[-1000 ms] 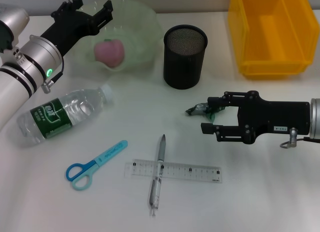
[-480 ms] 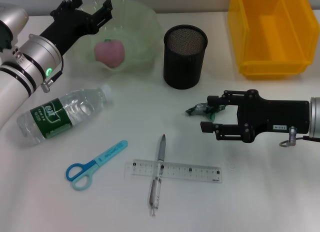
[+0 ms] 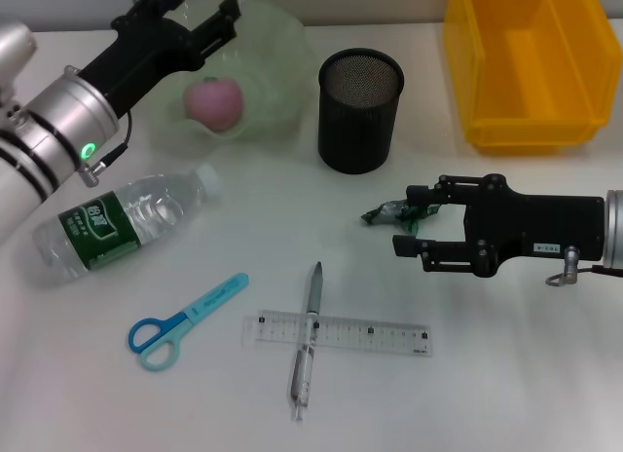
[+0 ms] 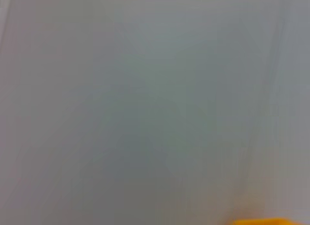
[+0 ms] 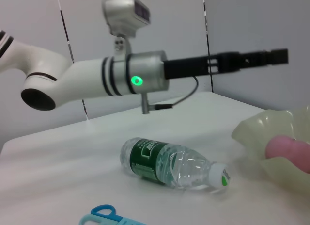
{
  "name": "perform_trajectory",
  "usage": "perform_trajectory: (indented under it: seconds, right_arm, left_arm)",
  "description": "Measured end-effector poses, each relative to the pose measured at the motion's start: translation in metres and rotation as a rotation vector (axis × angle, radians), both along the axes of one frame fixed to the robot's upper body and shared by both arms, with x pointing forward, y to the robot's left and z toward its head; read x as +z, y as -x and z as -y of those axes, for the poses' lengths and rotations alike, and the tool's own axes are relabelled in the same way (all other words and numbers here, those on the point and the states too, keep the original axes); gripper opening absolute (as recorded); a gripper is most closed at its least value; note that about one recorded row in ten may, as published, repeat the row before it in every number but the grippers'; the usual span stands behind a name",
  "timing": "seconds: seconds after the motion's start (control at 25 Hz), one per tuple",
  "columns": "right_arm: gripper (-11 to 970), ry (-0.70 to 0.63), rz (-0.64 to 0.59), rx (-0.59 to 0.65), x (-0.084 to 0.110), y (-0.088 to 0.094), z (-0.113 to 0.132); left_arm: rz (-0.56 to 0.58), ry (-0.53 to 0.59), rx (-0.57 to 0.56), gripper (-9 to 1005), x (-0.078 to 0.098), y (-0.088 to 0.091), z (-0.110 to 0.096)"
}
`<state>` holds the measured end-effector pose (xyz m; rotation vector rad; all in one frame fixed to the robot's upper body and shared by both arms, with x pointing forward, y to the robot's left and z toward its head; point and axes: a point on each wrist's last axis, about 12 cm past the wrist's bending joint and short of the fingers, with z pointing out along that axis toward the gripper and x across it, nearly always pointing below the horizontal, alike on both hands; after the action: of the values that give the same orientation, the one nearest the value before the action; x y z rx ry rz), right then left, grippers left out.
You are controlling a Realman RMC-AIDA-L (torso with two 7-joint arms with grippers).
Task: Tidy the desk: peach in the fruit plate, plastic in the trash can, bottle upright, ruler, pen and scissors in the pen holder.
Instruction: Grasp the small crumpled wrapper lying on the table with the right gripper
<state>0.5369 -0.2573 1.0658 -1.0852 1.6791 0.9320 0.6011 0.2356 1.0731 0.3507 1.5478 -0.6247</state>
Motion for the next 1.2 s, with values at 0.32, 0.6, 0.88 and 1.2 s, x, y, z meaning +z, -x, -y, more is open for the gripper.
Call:
perform_trajectory:
  seconds: [0.32, 0.6, 0.88, 1.2]
  right_arm:
    - [699, -0.003, -0.006, 0.002, 0.002, 0.0, 0.003]
    - [699, -0.015, -0.007, 0.025, 0.006, 0.001, 0.007]
    - [699, -0.013, -0.005, 0.026, 0.009, 0.001, 0.011]
    - [698, -0.014, -0.002, 0.021, 0.01, 0.0, 0.014]
  left_arm:
    - [0.003, -0.009, -0.327, 835, 0.008, 0.042, -0.004]
    - [-0.084, -0.056, -0.525, 833, -0.001, 0.067, -0.009]
    - [-0.145, -0.159, -0.635, 832, -0.014, 0.083, -0.013]
    - [-0.153, -0.209, -0.659, 830, -0.021, 0.09, -0.016]
